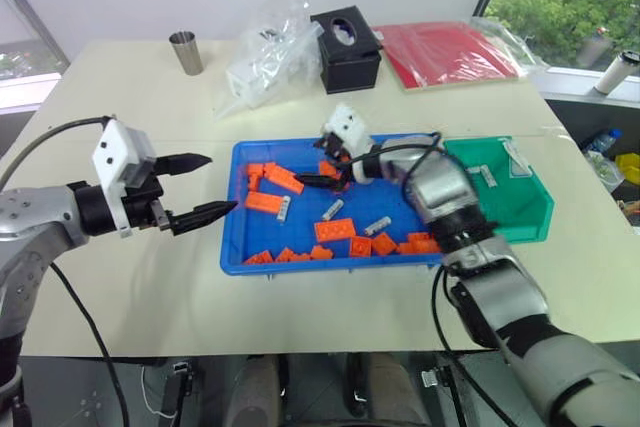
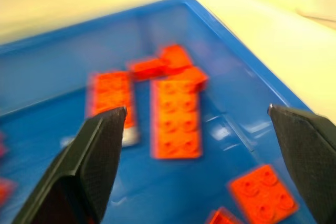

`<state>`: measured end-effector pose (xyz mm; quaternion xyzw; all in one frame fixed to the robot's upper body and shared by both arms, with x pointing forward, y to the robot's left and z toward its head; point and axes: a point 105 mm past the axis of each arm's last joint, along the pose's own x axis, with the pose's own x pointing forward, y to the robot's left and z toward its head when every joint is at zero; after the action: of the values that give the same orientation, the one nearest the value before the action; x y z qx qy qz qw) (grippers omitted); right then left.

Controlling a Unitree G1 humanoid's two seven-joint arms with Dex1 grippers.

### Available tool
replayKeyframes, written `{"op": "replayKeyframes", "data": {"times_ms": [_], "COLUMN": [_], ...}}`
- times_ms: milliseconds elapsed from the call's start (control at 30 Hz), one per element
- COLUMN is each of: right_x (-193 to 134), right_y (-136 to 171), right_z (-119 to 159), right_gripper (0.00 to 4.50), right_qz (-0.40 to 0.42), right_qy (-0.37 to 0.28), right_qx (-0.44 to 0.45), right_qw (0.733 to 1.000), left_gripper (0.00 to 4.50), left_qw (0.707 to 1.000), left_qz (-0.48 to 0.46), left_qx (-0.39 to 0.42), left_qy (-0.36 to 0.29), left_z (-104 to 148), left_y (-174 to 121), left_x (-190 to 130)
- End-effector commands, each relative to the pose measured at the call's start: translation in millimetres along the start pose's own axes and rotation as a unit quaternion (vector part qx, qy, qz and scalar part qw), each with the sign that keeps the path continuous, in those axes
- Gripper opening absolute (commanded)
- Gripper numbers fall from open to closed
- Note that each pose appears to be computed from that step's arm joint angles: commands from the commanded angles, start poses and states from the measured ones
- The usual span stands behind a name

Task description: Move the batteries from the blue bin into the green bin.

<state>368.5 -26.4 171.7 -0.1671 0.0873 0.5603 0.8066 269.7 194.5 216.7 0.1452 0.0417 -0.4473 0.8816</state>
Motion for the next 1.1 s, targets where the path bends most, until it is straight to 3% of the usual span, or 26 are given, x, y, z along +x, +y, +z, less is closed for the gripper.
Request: {"op": "replayKeyframes", "data": {"times_ms": [33, 967, 1100], "right_x": [6.4, 59.8, 54.6], "right_y": [27.5, 46.8, 48.6], "right_z": [0.5, -39.5, -37.0], "right_gripper": [4.42, 4.42, 2.82], "right_qz": [0.048, 0.071, 0.075], "right_qy": [0.001, 0.053, 0.045], "right_qx": [-0.013, -0.015, -0.016], "right_qw": [0.999, 0.996, 0.996], "left_gripper": [4.5, 4.5, 4.5], "left_qw": [1.0, 0.999, 0.999], "left_qz": [-0.004, -0.039, -0.04], "left_qx": [0.019, 0.018, 0.018], "left_qy": [-0.012, 0.0, -0.002], "left_z": [9.0, 10.8, 11.4], "left_y": [-1.3, -12.8, -12.8], "left_x": [-1.3, -4.3, -3.2]}}
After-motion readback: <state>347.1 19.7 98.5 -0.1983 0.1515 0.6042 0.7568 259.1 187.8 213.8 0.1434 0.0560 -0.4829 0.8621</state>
